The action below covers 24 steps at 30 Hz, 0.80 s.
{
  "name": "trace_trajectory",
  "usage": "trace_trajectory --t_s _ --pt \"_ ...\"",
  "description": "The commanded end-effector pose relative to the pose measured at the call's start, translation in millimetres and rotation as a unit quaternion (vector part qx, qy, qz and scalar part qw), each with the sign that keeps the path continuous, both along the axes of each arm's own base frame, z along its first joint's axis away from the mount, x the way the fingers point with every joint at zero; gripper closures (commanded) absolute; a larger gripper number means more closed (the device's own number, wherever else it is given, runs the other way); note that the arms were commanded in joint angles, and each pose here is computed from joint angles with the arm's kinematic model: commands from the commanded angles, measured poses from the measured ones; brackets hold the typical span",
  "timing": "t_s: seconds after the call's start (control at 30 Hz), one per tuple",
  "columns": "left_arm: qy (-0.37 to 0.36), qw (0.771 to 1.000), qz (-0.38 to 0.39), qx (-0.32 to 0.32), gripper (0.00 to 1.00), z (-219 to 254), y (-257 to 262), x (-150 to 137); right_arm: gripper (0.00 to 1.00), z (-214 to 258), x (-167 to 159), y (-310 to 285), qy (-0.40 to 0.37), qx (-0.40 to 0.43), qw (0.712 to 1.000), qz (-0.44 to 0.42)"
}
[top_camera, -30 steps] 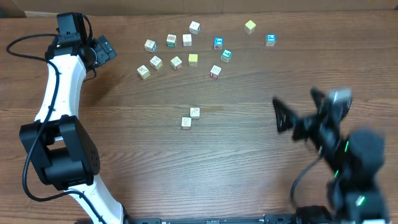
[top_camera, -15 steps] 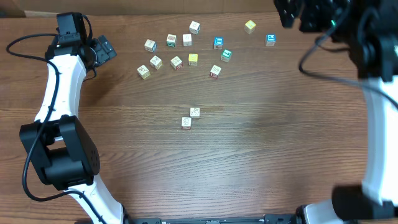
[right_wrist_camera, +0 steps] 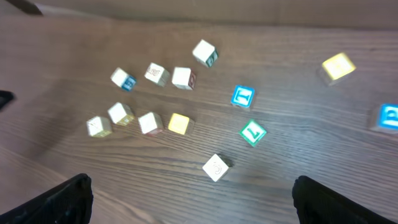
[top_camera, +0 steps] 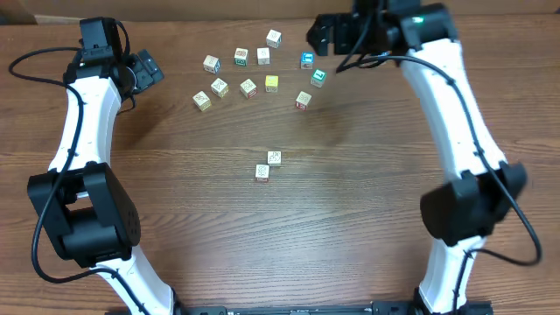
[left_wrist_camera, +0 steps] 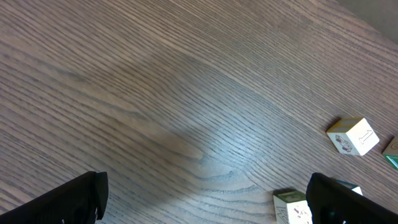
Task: Form a circle
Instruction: 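Reach the right gripper into the cluster and grasp the yellow K block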
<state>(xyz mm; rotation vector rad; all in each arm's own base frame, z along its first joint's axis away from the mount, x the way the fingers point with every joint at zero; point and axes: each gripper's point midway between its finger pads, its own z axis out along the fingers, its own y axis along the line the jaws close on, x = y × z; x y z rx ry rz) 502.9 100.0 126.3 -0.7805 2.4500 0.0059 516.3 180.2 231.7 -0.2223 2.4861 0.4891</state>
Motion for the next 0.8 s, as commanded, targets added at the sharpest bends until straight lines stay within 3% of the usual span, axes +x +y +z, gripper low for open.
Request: trace_trajectory --t_s 0.0,0.1,0.2,0.33,0.47,0.57,0.63,0.7,0.73,0.77 --pt "-0.012 1.000 -0.002 0.001 0.01 10.0 -3.0 3.1 0.00 -19.5 16.5 -6.1 -0.001 -0.022 1.000 -0.012" --pt "-0.012 1.000 -0.002 0.001 0.01 10.0 -3.0 3.1 0.00 -41.2 19.6 6.9 0.031 0.014 0.999 -0.010" --pt "-0.012 1.000 -0.002 0.001 0.01 10.0 -3.0 3.1 0.37 -54.0 22.2 19.2 0.043 0.039 0.998 0.009" --pt "-0.012 1.000 -0.002 0.001 0.01 10.0 -3.0 3.1 0.76 -65.6 24.2 30.5 0.055 0.048 0.997 -0.001" --pt "-0.012 1.000 -0.002 0.001 0.01 10.0 -3.0 3.1 0.89 -75.1 17.7 50.2 0.062 0.044 0.997 0.017" --pt "-0.012 1.000 -0.002 0.001 0.01 10.0 -3.0 3.1 0.89 -75.5 15.5 68.0 0.054 0.046 0.997 0.032" --pt "-0.012 1.000 -0.002 0.001 0.01 10.0 -3.0 3.1 0.67 -74.5 16.3 76.8 0.045 0.040 0.998 0.024" --pt "-0.012 1.000 -0.002 0.001 0.01 10.0 -3.0 3.1 0.53 -75.3 15.7 82.8 0.041 0.031 0.999 0.007" --pt "-0.012 1.000 -0.002 0.001 0.00 10.0 -3.0 3.1 0.39 -76.5 14.8 86.4 0.037 0.020 0.999 -0.003" --pt "-0.012 1.000 -0.002 0.001 0.00 10.0 -3.0 3.1 0.32 -78.3 13.9 89.2 0.032 0.006 0.999 -0.012"
